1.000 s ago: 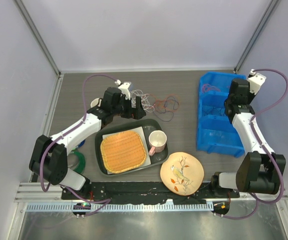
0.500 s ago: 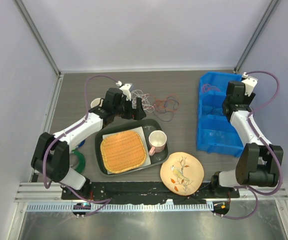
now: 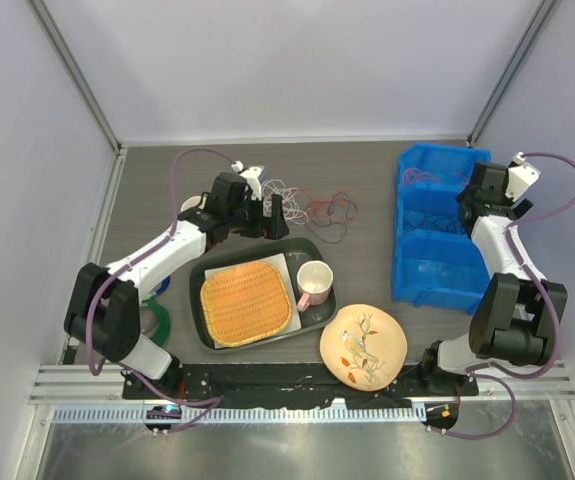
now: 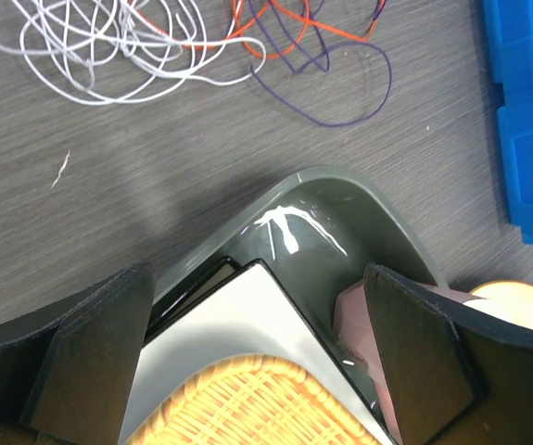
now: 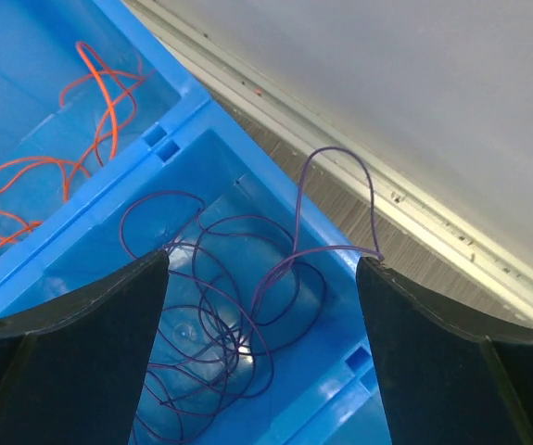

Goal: Untangle the cables

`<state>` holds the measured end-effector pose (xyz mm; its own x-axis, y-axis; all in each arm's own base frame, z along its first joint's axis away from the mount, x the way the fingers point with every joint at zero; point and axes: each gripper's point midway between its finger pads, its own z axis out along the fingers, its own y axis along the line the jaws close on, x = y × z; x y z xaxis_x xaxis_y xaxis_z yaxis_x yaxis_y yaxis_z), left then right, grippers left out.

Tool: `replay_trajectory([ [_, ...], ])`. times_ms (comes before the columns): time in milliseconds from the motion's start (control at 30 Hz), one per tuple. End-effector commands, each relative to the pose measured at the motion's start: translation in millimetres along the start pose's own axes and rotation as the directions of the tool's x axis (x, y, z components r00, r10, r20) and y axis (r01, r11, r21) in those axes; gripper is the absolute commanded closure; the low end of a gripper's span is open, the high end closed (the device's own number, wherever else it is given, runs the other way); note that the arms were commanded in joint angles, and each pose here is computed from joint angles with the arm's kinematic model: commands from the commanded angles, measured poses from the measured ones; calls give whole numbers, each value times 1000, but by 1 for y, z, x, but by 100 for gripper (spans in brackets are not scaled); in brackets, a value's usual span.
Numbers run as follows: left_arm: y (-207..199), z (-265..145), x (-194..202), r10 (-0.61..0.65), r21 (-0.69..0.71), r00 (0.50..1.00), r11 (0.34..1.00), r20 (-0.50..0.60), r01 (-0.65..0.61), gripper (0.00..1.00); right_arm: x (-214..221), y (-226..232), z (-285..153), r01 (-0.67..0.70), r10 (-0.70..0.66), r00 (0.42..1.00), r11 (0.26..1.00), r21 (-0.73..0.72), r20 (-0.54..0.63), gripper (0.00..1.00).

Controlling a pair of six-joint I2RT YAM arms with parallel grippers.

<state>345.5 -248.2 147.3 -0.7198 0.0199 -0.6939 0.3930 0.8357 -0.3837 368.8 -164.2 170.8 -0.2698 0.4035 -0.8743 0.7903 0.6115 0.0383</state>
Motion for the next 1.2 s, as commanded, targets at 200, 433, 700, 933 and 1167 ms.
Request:
replay_trajectory([
  [200, -9, -21, 1, -21, 16, 1000, 1000, -14, 21, 0, 7, 34, 23, -159, 158, 987, 978, -134, -24, 18],
  [433, -3, -22, 4, -13, -14, 1000, 1000, -18, 13, 0, 26, 31, 35, -163, 158, 986, 982, -97, -59, 18],
  [700, 1, -24, 6, -3, -32, 1000, 999, -16, 3, 0, 32, 21, 31, -203, 199, 978, 977, -64, -54, 19],
  [933, 2, -26, 6, 2, -37, 1000, 999, -13, -2, 0, 35, 9, 38, -243, 243, 970, 970, -5, 2, 19],
  [1167, 2, -28, 6, 3, -39, 1000, 999, -12, -4, 0, 28, 8, 38, -217, 220, 972, 975, -47, 78, 38],
])
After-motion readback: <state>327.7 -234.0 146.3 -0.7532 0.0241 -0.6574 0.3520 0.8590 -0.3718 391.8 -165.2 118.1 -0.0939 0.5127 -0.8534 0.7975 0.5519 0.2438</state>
